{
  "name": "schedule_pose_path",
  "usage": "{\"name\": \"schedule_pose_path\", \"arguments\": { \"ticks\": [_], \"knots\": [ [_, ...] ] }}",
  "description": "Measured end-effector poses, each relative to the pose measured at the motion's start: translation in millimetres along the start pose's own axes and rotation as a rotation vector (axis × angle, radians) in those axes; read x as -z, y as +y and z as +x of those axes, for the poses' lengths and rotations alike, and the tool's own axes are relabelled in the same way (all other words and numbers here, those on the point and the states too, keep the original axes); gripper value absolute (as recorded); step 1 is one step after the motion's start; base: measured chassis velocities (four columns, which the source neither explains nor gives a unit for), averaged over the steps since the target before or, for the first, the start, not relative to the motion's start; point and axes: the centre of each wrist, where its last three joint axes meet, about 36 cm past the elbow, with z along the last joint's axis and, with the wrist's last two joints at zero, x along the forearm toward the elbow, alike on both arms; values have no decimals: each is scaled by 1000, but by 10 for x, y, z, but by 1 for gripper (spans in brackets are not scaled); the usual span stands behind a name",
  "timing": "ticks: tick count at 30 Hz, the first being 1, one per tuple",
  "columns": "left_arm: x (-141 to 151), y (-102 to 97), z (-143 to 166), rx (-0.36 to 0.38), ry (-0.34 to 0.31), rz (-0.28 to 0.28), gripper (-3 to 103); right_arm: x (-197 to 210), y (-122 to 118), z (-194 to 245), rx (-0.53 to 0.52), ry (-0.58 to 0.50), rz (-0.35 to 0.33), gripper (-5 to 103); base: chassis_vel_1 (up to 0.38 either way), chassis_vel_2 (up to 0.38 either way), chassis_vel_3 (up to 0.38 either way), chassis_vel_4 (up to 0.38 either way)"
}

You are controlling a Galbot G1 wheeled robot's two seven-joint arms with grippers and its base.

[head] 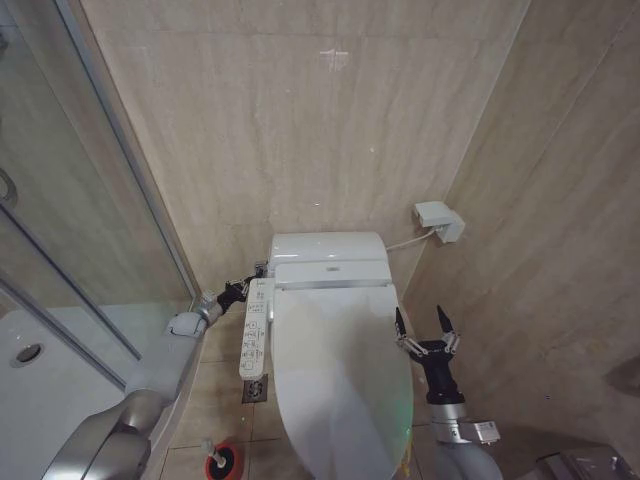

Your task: Open the toilet lid, clean the toilet bowl with a toilet brush, close the toilet lid, and flush.

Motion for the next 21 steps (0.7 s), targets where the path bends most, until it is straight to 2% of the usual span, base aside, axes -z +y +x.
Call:
{"name": "schedule_pose_path", "arguments": {
  "ticks": [18,21],
  "knots": [
    [15,-4,-10,0,-5,0,0,-5,6,5,-4,0,-2,100,0,0,0,0],
    [55,-4,-15,1,-21,-4,0,-10,5,8,-5,1,-2,100,0,0,0,0]
  ]
}}
